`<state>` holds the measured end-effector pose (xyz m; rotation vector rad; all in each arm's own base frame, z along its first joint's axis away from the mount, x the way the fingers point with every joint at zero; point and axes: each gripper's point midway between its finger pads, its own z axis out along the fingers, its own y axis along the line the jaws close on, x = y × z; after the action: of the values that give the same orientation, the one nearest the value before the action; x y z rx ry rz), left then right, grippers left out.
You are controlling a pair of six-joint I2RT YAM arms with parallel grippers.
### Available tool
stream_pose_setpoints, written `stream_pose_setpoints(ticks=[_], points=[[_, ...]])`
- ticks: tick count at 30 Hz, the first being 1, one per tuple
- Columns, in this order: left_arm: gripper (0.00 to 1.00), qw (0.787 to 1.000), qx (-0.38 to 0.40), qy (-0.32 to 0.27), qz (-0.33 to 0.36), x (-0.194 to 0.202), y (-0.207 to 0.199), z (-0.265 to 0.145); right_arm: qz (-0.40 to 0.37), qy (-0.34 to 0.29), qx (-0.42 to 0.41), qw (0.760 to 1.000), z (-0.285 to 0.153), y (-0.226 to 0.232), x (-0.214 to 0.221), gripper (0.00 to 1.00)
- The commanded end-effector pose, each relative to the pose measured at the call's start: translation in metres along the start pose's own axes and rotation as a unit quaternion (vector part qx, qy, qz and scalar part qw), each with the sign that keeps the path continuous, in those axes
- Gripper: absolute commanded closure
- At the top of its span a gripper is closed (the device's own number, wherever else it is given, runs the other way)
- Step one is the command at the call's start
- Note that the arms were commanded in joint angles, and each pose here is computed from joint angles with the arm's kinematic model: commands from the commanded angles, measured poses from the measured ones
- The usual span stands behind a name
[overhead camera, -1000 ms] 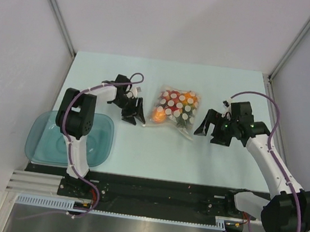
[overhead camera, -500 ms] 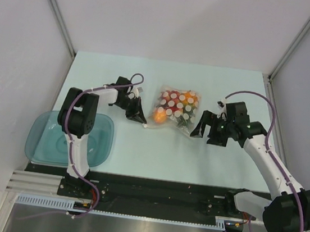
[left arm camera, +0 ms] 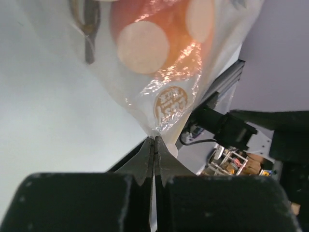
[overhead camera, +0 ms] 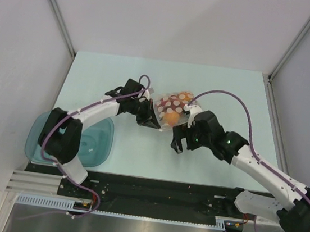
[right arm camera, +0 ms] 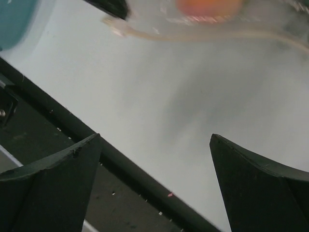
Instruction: Open the zip-top bag and remove the fake food
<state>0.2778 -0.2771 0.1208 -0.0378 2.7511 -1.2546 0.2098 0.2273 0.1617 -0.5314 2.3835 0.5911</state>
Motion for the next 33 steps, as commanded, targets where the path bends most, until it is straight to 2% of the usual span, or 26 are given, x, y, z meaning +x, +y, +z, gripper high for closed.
stream_pose_setpoints(ticks=[1,2,5,8,9,10,14,20,22,26,30,33], points=[[1.00,0.995,-0.014,-0.036,-0.089,0.016,-0.038,-0.026,-0.156,-0.162,0.007,0.974,-0.022,0.022,-0.052,0.00],[1.00,0.991,-0.032,-0.045,-0.122,0.018,-0.035,-0.029,-0.175,-0.171,0.004,0.970,-0.024,0.024,-0.050,0.01],[1.00,0.986,-0.039,-0.047,-0.158,0.025,-0.042,-0.035,-0.224,-0.182,0.009,0.957,-0.025,0.022,-0.054,0.02],[1.00,0.982,-0.035,-0.036,-0.182,0.032,-0.054,-0.039,-0.261,-0.188,0.012,0.947,-0.021,0.024,-0.062,0.14],[1.00,0.982,-0.032,-0.036,-0.183,0.030,-0.061,-0.042,-0.268,-0.189,0.007,0.945,-0.019,0.027,-0.065,0.22],[1.00,0.980,-0.042,-0.033,-0.193,0.033,-0.061,-0.043,-0.286,-0.190,-0.015,0.939,-0.019,0.035,-0.065,0.23],[1.00,0.979,-0.068,-0.024,-0.192,0.037,-0.071,-0.048,-0.311,-0.235,-0.074,0.918,-0.017,0.059,-0.075,0.24],[1.00,0.980,-0.071,-0.024,-0.186,0.045,-0.082,-0.053,-0.341,-0.229,-0.134,0.902,-0.016,0.075,-0.064,0.29],[1.00,0.979,-0.077,-0.028,-0.186,0.046,-0.079,-0.054,-0.358,-0.237,-0.155,0.890,-0.017,0.081,-0.058,0.30],[1.00,0.981,-0.077,-0.038,-0.175,0.046,-0.079,-0.057,-0.373,-0.257,-0.148,0.879,-0.019,0.078,-0.066,0.33],[1.00,0.985,-0.058,-0.050,-0.155,0.044,-0.083,-0.058,-0.394,-0.250,-0.191,0.864,-0.020,0.084,-0.061,0.37],[1.00,0.986,-0.054,-0.058,-0.147,0.042,-0.084,-0.060,-0.391,-0.251,-0.193,0.864,-0.017,0.080,-0.063,0.42]])
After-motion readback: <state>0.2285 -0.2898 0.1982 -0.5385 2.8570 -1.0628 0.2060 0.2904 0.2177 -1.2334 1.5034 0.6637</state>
